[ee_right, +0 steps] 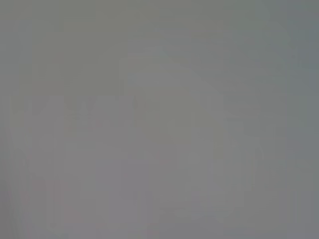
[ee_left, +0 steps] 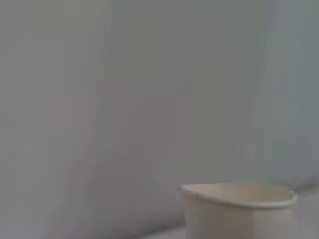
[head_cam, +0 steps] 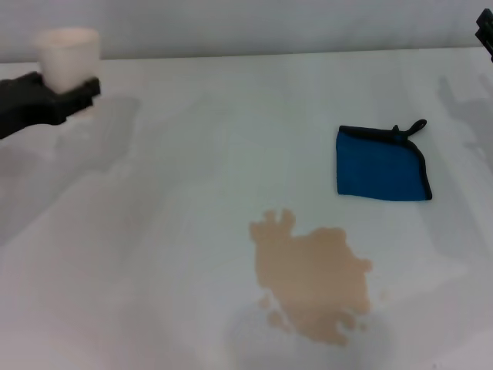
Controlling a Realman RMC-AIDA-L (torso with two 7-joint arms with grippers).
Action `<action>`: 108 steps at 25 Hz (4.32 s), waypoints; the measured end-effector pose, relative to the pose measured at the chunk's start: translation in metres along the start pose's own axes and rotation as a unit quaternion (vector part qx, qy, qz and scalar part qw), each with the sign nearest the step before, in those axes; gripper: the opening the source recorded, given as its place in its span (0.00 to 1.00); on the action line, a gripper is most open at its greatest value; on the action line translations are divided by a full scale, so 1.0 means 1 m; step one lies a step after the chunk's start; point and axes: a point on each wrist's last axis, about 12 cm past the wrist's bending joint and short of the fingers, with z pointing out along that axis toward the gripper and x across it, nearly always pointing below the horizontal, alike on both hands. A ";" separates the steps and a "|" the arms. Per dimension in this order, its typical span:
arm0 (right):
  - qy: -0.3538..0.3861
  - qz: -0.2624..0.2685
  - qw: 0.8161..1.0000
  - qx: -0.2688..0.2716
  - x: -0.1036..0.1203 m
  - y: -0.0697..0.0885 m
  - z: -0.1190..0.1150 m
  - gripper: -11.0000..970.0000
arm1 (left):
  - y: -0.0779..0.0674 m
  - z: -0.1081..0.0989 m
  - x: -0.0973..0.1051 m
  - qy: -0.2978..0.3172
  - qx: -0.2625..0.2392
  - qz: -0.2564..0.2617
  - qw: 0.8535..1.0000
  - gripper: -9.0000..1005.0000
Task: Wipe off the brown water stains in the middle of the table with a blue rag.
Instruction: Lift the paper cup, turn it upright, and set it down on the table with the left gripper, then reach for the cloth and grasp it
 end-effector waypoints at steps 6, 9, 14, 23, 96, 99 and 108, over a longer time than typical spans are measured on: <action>0.004 -0.011 1.000 0.004 -0.004 -0.003 0.006 0.85 | 0.001 -0.002 0.033 -0.090 -0.033 -0.030 0.995 0.65; 0.008 -0.013 1.000 0.006 -0.005 -0.002 0.009 0.85 | 0.001 0.000 0.045 -0.111 -0.058 -0.038 0.991 0.65; 0.016 -0.019 1.000 0.014 -0.006 -0.005 0.014 0.85 | 0.001 0.007 0.060 -0.128 -0.115 -0.017 0.985 0.65; 0.015 -0.022 1.000 0.015 -0.008 -0.004 0.017 0.85 | -0.010 0.034 0.067 -0.081 -0.136 0.053 0.986 0.65; 0.005 -0.017 1.000 0.001 -0.014 0.007 0.031 0.85 | -0.040 -0.014 0.135 -0.052 -0.096 0.015 0.994 0.89; 0.008 -0.015 1.000 0.003 -0.015 0.009 0.034 0.85 | -0.044 -0.024 0.139 -0.074 -0.094 0.005 0.993 0.88; 0.079 0.051 0.995 -0.039 -0.029 0.013 0.060 0.85 | -0.051 -0.071 0.146 -0.195 -0.141 -0.042 0.970 0.88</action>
